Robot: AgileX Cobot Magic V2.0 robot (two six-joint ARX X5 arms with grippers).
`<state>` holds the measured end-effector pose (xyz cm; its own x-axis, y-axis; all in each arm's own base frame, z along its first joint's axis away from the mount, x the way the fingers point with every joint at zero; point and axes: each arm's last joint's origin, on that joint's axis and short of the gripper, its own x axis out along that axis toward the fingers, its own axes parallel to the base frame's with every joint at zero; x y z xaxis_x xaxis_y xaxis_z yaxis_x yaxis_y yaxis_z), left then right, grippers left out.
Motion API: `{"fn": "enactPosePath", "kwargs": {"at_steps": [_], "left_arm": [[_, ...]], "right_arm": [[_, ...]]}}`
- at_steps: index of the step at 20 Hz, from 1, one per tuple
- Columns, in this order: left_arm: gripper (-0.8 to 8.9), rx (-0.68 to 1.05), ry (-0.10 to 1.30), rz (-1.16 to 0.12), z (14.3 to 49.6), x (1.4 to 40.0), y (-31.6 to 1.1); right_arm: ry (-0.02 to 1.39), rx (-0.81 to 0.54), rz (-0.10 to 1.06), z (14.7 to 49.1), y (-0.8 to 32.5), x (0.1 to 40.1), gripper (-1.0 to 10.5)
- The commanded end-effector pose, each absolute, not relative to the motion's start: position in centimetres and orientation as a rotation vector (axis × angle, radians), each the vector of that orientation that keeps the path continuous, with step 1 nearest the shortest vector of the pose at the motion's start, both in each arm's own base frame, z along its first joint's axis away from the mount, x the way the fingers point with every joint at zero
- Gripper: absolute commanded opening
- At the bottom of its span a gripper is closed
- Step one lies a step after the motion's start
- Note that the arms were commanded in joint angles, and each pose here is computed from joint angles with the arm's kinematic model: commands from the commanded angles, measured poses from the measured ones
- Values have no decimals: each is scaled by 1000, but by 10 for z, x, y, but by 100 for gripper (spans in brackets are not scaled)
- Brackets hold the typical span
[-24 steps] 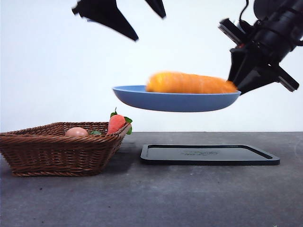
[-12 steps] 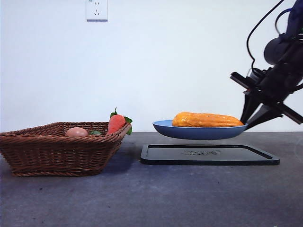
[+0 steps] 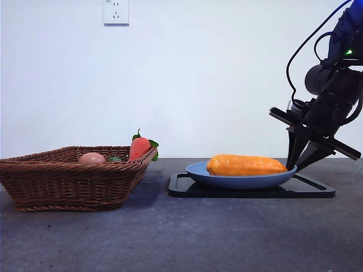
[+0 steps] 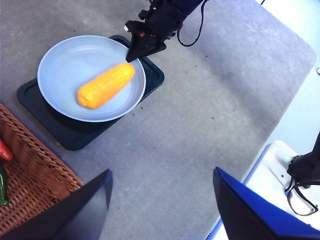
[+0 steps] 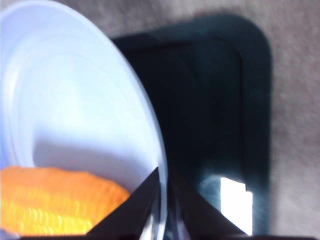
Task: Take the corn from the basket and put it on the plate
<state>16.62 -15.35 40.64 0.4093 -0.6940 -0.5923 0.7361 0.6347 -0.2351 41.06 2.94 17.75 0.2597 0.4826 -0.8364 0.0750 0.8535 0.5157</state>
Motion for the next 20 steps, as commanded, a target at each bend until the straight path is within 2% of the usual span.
{"fn": "enactPosePath", "kwargs": {"at_steps": [1, 4, 8, 10, 16, 20], "left_arm": [[326, 67, 689, -908, 412, 166, -155], [326, 69, 698, -907, 412, 166, -155], [326, 70, 701, -906, 411, 166, -154], [325, 71, 701, -907, 411, 166, -154], [325, 84, 692, -911, 412, 166, -154], [325, 113, 678, -887, 411, 167, -154]], "right_arm": [[1294, 438, 291, 171, 31, 414, 1], [1295, 430, 293, 171, 34, 414, 12], [1274, 414, 287, 173, 34, 415, 222], [1254, 407, 292, 182, 31, 414, 231], [1149, 360, 338, 251, 19, 385, 231], [1191, 259, 445, 295, 33, 340, 230]]}}
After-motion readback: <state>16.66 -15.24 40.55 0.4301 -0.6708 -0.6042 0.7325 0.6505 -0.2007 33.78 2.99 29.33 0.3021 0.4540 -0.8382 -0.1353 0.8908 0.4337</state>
